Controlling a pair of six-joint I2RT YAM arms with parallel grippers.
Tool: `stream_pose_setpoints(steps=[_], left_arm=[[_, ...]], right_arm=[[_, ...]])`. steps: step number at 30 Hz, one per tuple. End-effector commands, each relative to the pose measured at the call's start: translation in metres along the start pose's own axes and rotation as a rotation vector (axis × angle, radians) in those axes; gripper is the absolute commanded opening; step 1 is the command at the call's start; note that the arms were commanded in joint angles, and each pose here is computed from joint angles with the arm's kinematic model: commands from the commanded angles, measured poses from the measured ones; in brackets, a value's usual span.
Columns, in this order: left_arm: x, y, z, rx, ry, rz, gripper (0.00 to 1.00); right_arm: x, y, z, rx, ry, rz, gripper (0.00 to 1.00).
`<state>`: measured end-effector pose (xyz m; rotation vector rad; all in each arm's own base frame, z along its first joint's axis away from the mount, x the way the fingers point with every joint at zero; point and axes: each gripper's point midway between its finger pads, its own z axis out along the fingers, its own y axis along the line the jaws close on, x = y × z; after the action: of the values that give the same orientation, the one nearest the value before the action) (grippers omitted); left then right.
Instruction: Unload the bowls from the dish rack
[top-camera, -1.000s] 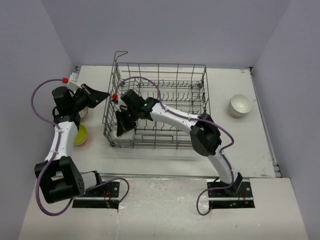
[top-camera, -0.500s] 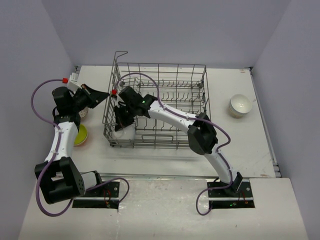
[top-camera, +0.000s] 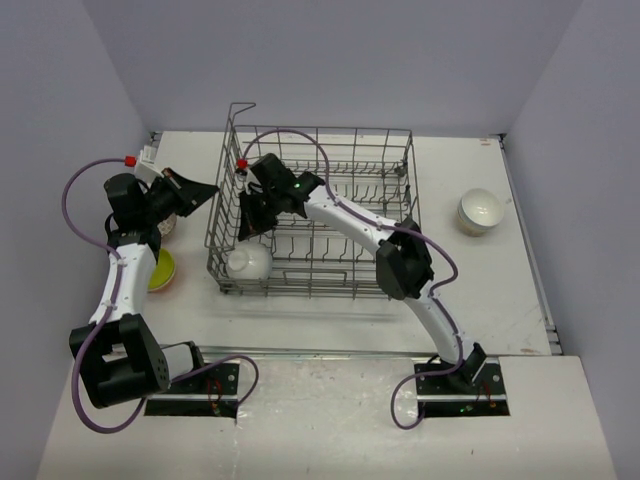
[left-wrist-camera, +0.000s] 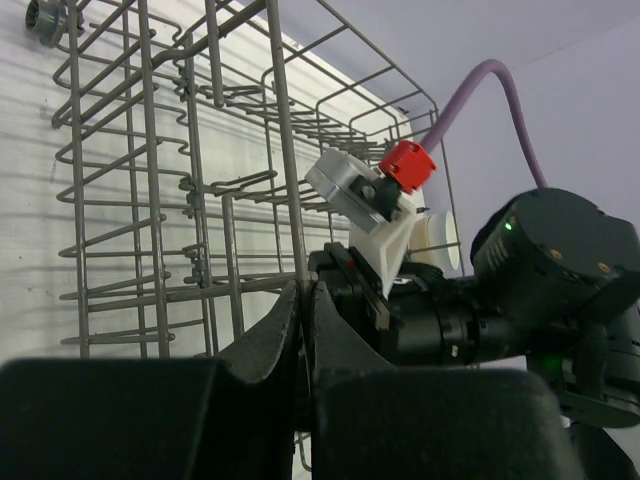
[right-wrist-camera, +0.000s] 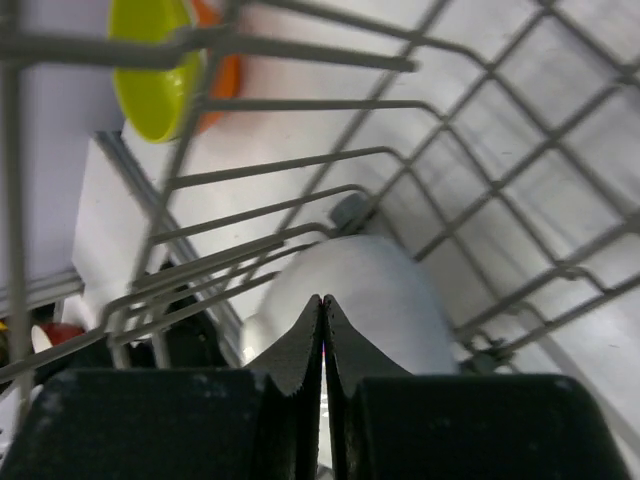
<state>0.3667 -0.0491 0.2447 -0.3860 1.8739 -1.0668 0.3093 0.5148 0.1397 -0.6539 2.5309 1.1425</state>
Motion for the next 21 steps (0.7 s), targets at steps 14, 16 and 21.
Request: stream_pose_setpoints(steps=[14,16,21], left_arm=[[0.011,0.002,-0.005,-0.008,0.026,0.011,0.00],[0.011,0.004,-0.005,-0.010,0.026,0.008,0.00],[0.011,0.004,-0.004,-0.008,0.025,0.007,0.00]], right_arm=[[-0.047,-0.007,-0.083,0.065,-0.165,-0.092,0.01],[-0.038,-0.002,-0.091,0.051,-0.154,-0.091,0.00],[-0.002,0.010,-0.086,0.021,-0.087,-0.113,0.00]])
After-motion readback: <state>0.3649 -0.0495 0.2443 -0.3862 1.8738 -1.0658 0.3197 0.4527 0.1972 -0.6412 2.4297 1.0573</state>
